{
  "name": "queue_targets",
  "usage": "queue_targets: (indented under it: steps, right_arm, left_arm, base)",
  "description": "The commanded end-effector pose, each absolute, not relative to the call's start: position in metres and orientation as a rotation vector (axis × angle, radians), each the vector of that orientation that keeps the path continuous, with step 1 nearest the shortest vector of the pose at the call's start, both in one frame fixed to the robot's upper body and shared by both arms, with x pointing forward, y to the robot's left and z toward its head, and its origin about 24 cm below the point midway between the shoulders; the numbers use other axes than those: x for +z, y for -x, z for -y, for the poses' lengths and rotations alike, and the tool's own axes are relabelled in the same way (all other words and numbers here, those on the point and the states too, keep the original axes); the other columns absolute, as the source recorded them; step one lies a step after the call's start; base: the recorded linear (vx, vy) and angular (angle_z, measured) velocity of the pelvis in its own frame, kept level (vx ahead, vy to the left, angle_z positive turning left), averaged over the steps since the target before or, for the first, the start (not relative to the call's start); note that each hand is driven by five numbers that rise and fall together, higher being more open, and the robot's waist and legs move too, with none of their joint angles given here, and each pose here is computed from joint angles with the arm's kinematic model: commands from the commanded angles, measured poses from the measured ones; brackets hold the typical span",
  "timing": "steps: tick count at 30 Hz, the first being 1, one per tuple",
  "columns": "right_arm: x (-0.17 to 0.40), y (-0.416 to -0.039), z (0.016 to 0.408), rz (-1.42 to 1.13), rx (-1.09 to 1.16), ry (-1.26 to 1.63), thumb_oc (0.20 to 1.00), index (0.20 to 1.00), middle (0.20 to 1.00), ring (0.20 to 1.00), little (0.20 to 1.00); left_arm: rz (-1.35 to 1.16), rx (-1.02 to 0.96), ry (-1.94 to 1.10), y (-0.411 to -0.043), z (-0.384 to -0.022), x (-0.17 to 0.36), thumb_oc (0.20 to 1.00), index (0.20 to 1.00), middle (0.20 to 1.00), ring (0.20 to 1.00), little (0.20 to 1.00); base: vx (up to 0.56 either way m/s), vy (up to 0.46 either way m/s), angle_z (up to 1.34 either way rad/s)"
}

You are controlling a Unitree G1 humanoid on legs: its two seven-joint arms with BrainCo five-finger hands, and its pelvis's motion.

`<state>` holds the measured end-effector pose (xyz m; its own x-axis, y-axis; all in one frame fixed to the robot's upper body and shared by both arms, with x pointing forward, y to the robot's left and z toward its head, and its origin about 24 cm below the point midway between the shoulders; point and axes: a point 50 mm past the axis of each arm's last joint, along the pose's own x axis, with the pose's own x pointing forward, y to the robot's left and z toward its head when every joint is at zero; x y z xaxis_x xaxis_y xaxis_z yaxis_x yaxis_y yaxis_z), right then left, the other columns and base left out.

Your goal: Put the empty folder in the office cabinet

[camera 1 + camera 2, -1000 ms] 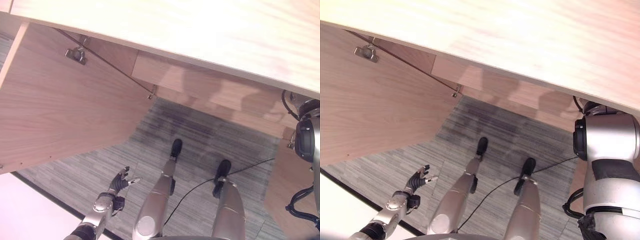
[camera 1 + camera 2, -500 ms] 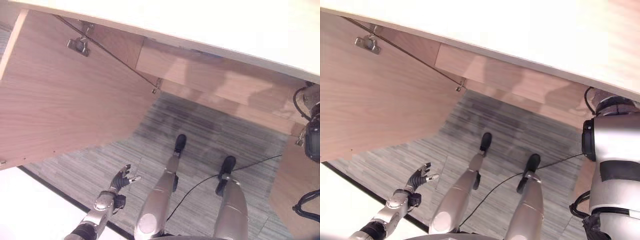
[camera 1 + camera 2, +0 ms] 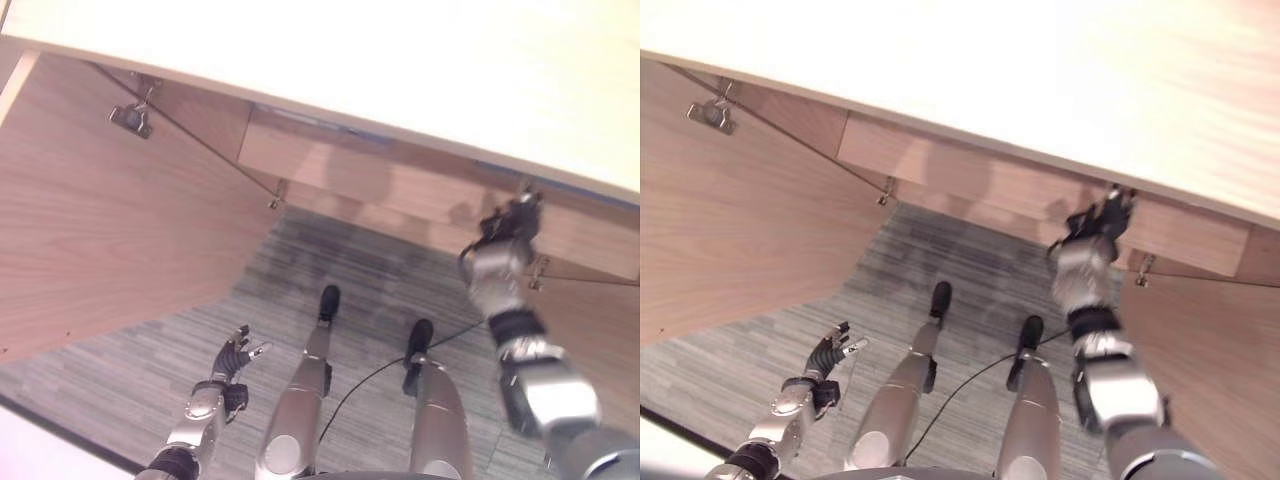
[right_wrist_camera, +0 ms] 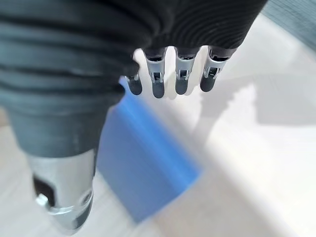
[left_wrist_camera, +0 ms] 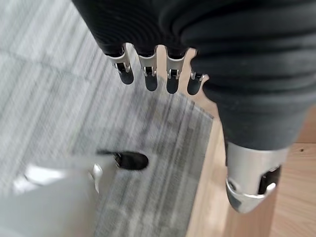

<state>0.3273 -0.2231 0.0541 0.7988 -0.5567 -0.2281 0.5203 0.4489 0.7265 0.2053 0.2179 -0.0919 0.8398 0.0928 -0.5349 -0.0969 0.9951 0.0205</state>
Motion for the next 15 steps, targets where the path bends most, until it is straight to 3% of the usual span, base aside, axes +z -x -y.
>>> queue_targets:
  steps: [1,12,15]
  right_arm:
    - [0.064,-0.313,0.24,0.178,-0.631,-0.763,1.0,1.0,1.0,1.0,1.0]
    - [-0.003,-0.255,0.225,-0.056,-0.499,-0.601,1.0,1.0,1.0,1.0,1.0]
    - [-0.025,-0.235,0.222,-0.178,-0.4,-0.372,1.0,1.0,1.0,1.0,1.0]
  left_arm:
    - [-0.63,0.17,-0.025,-0.191,-0.237,-0.101,1.0,1.0,1.0,1.0,1.0]
    - [-0.693,0.246,-0.067,-0.164,-0.267,-0.108,1.0,1.0,1.0,1.0,1.0]
    - [-0.699,0.251,-0.073,-0.156,-0.269,-0.11,1.0,1.0,1.0,1.0,1.0]
  base:
    - [0.03,0.025,-0.07]
    - [0.06,0.014,-0.14]
    - [0.08,0.008,0.01]
